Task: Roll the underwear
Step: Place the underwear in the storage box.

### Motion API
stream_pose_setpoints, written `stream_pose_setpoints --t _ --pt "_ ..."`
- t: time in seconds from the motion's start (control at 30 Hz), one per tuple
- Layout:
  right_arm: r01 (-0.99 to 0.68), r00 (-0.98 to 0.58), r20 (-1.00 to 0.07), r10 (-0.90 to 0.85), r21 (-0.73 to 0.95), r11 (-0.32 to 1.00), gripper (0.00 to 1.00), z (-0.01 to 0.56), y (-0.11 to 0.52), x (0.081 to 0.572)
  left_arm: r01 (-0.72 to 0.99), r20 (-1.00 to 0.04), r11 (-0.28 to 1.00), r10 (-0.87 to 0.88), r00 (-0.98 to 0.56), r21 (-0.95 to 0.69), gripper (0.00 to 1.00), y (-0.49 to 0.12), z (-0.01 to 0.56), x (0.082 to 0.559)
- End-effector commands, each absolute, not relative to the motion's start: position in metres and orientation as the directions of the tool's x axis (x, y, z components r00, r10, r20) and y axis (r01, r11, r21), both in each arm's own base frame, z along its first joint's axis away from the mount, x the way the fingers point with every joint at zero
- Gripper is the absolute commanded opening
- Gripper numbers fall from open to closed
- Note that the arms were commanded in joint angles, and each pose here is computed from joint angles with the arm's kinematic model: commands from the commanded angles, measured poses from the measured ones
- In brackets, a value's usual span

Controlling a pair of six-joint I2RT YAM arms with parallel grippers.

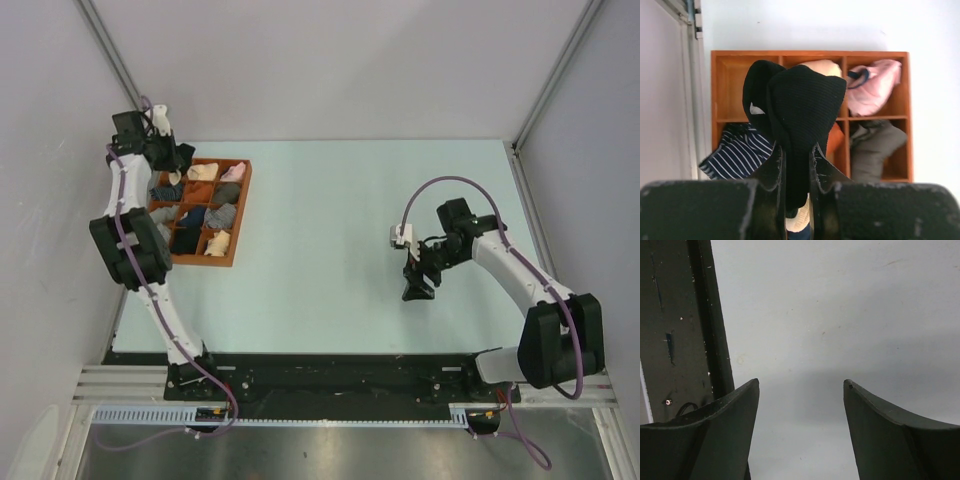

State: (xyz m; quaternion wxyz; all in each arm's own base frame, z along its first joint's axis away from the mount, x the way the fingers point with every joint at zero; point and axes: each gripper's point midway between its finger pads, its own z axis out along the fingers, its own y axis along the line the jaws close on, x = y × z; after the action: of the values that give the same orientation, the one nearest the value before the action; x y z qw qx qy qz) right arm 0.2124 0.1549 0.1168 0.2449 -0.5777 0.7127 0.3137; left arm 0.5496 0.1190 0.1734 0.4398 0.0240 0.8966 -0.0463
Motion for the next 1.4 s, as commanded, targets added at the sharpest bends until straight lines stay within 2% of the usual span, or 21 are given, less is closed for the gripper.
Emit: stream_pose_setpoints --t 0.0,0.3,0.47,0.6,0.9,1.13,1.37 --pt "-0.973 -0.228 -0.696 -0.681 0.189 0.133 0.71 0.12 0.155 0.218 0.073 -0.809 0.996 0.083 -0.581 0.049 0.01 0.141 0.192 0.57" --pt "-0.953 -0.284 -0.645 -0.709 0.269 0.137 0.69 0.104 0.152 0.218 0.023 -0.807 0.999 0.052 -0.588 0.048 0.01 0.158 0.159 0.598" --pt "-0.946 -0.298 -0.632 -0.716 0.295 0.133 0.69 0.1 0.151 0.218 0.035 -0.818 0.998 0.065 -0.571 0.055 0.08 0.166 0.144 0.612" --pt "-0.939 -0.309 -0.62 -0.721 0.32 0.128 0.69 0.095 0.151 0.215 0.039 -0.828 0.997 0.072 -0.556 0.06 0.09 0.173 0.138 0.622" --pt "-0.916 -0.338 -0.587 -0.735 0.385 0.114 0.69 0.087 0.152 0.212 0.023 -0.793 0.998 0.059 -0.606 0.056 0.13 0.189 0.099 0.622" --pt "-0.911 -0.335 -0.581 -0.742 0.401 0.097 0.69 0.087 0.154 0.207 0.016 -0.759 1.0 0.029 -0.65 0.025 0.2 0.188 0.068 0.618" --pt "-0.912 -0.329 -0.583 -0.743 0.4 0.09 0.69 0.088 0.155 0.206 0.054 -0.703 0.999 0.033 -0.71 -0.007 0.21 0.176 0.047 0.604"
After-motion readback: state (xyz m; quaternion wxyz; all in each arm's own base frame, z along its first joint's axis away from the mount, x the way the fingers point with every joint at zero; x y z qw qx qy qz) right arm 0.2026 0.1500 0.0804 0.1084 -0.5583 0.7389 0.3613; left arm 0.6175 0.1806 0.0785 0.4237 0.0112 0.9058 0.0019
